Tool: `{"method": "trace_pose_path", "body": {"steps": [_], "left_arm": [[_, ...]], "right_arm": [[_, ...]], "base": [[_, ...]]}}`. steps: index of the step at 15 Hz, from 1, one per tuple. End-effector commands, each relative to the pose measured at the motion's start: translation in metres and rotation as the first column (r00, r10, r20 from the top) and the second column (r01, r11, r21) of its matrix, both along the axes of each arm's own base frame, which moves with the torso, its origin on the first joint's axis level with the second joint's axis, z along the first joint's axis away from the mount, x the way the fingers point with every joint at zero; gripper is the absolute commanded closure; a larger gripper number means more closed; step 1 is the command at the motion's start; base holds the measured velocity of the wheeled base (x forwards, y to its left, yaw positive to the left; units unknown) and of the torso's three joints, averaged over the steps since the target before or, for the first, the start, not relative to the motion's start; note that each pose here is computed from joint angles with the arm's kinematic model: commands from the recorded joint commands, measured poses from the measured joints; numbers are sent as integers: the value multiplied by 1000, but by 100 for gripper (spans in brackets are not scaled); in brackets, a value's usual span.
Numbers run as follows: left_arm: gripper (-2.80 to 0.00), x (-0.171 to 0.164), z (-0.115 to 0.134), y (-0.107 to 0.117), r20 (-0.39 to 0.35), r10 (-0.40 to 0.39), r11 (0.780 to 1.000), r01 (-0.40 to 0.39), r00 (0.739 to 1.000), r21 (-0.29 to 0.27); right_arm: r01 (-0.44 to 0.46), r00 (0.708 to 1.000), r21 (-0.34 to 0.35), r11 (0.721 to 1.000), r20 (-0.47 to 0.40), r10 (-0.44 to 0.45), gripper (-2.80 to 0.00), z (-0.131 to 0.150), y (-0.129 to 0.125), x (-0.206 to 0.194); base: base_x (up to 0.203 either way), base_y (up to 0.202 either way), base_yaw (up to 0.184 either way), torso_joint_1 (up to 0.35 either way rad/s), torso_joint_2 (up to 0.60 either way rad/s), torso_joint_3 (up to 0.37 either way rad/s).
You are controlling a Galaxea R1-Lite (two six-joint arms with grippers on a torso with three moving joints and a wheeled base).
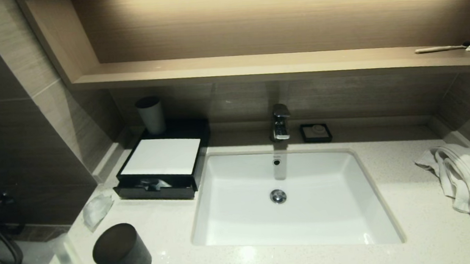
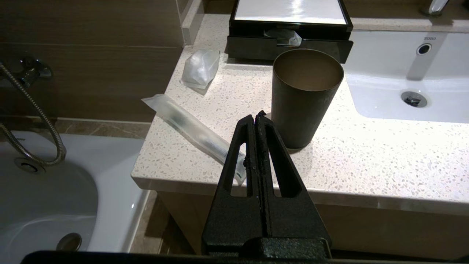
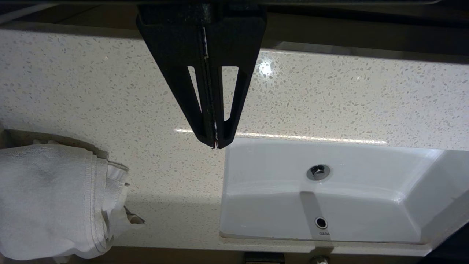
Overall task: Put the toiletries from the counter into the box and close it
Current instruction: Pick up the cup
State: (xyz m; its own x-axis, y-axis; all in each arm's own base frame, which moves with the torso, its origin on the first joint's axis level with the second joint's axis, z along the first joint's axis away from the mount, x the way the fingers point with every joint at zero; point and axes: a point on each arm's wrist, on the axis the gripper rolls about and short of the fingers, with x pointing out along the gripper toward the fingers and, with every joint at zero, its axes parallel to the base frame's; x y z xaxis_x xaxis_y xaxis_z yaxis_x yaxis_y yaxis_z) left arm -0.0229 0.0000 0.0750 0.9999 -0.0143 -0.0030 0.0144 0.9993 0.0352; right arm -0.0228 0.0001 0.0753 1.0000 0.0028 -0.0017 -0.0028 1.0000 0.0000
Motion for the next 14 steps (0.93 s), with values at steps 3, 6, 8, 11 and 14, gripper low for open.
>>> {"method": "trace_pose_path", "body": {"steps": [3,6,8,11,14], "left_arm": [[0,0,0,0,0,-2,999,2,1000,38],[0,0,0,0,2,-4,999,4,1000,48],[0,0,0,0,2,-4,999,4,1000,49],[0,0,0,0,2,-3,999,3,1000,49],[0,0,0,0,2,-4,998,4,1000,57]], "right_arm": [[0,1000,0,1000,0,0,0,0,0,0],[0,1000,0,1000,0,0,0,0,0,0],[0,1000,0,1000,0,0,0,0,0,0],[0,1000,0,1000,0,0,0,0,0,0],[0,1000,0,1000,0,0,0,0,0,0]], "base": [[0,0,0,0,0,0],[0,0,0,0,0,0],[0,0,0,0,0,0],[0,0,0,0,0,0],[0,0,0,0,0,0]]}}
